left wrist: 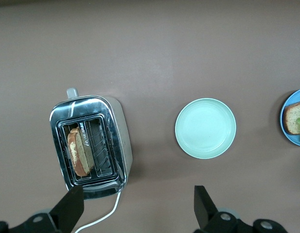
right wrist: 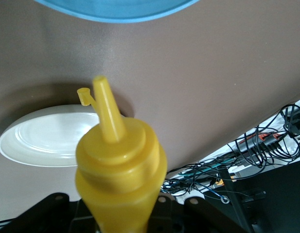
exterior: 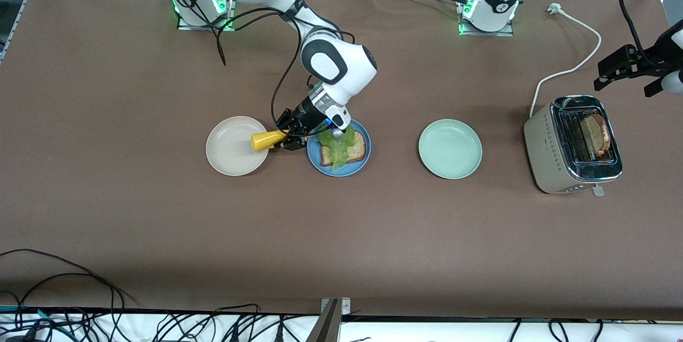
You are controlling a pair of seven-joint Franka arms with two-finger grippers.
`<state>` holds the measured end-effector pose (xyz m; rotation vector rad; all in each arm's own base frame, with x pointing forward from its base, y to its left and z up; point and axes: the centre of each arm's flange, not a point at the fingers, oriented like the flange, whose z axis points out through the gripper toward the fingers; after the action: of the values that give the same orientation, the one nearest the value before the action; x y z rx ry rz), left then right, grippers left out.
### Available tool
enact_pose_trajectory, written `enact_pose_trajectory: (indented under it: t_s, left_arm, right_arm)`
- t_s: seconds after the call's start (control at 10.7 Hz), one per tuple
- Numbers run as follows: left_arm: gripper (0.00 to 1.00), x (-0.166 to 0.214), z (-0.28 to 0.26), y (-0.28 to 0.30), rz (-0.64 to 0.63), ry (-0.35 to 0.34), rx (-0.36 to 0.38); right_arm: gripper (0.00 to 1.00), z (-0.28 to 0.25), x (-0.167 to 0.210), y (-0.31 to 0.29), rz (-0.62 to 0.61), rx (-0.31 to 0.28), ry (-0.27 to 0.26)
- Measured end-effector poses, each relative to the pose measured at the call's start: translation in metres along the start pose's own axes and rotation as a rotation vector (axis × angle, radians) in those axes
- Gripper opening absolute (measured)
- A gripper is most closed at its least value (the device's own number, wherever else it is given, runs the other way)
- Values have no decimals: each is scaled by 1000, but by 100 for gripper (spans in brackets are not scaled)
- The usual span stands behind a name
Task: Make sandwich in blue plate with both arms
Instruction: 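Carry the mustard bottle back toward its spot beside the white plate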
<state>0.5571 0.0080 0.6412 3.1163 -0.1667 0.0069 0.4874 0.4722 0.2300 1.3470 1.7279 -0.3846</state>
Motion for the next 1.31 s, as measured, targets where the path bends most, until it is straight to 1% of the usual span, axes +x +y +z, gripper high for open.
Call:
enact_pose_trajectory:
  t_s: [0.19,0.28,0.38,0.47,0.56,0.66,0.75,0.84,0.94,1.03,1.22,1.31]
  left_arm:
    - [100,0,0,-4,-7,0,0]
    - [100,0,0,-5,-8,0,0]
    - [100,-1,0,-5,-9,0,0]
    - [100,-1,0,-5,-9,0,0]
    - [100,-1,0,-5,-9,0,0]
    - [100,-1,0,-5,-10,0,0]
    - [100,-1,0,-5,-10,0,0]
    - [100,-1,0,-5,-10,0,0]
    - [100,-1,0,-5,-9,0,0]
    - [100,0,0,-5,-8,0,0]
    - [100,0,0,-4,-7,-1,0]
    - [100,0,0,-4,-6,-1,0]
  right_arm:
    - [10,2,-1,1,2,2,-4]
    - [10,6,-3,2,9,14,-7]
    - [10,13,-7,4,23,56,5]
    - [10,23,-12,6,45,113,27]
    - [10,29,-18,11,72,165,61]
    - [10,31,-23,16,99,212,98]
    - [10,28,-29,22,133,266,152]
    - [10,25,-38,30,173,317,217]
    - [10,24,-54,41,226,374,291]
    - [10,27,-77,52,282,428,349]
    - [10,42,-122,69,373,528,431]
    - [10,49,-141,75,401,587,483]
